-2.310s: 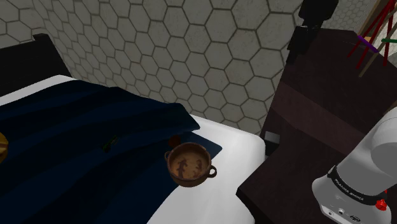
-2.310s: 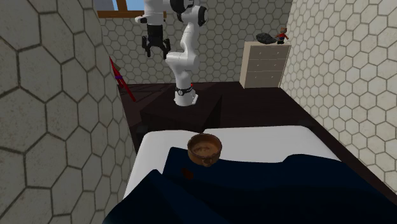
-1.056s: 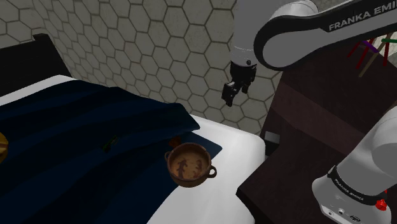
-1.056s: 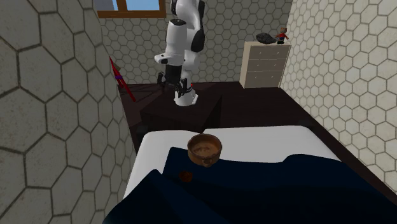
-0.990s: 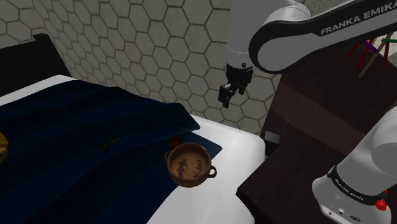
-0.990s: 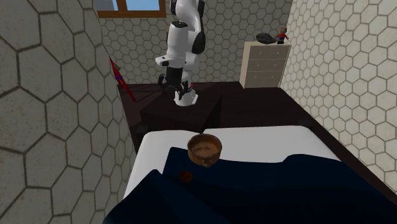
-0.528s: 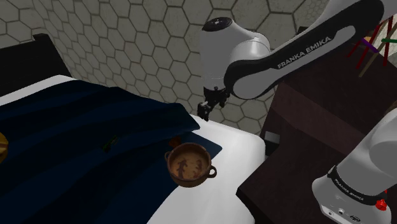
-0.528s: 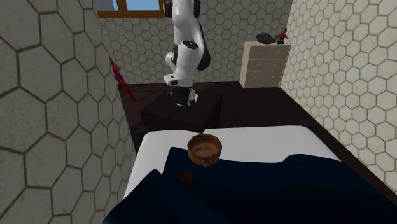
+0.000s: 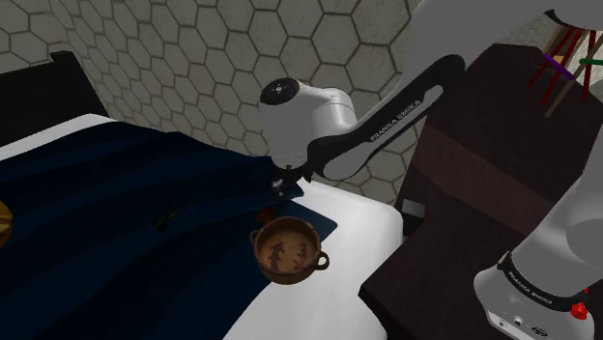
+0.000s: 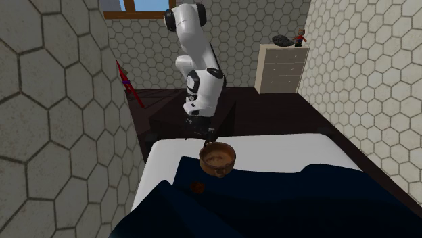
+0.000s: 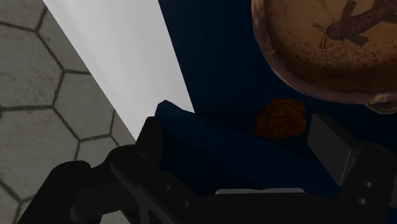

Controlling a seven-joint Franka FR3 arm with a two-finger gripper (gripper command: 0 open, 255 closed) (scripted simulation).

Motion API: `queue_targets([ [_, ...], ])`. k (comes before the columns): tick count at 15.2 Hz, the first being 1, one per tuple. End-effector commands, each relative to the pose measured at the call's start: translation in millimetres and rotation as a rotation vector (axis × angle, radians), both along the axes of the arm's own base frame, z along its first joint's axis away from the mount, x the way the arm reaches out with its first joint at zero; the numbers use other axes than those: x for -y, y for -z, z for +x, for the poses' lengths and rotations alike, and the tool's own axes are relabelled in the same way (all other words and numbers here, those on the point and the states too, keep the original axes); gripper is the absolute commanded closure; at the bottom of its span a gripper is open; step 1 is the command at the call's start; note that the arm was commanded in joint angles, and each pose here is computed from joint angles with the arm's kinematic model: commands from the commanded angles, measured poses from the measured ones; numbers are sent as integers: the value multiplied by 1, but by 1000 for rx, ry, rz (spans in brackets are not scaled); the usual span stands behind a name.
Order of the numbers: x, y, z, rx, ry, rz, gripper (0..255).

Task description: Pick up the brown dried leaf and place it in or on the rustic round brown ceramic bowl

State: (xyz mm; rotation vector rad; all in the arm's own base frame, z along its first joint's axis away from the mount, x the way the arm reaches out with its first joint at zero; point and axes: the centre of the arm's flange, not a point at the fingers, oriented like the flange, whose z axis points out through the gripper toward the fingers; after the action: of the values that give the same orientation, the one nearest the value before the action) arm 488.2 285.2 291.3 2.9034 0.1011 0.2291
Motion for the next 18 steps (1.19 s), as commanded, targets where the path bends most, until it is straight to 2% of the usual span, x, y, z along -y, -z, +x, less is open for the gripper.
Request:
queue_targets([
  [1, -13, 18, 16, 10, 2, -12, 0],
  [11, -83, 112, 82, 49, 7, -64, 0],
  [18, -72, 147, 90, 49, 7, -64, 0],
])
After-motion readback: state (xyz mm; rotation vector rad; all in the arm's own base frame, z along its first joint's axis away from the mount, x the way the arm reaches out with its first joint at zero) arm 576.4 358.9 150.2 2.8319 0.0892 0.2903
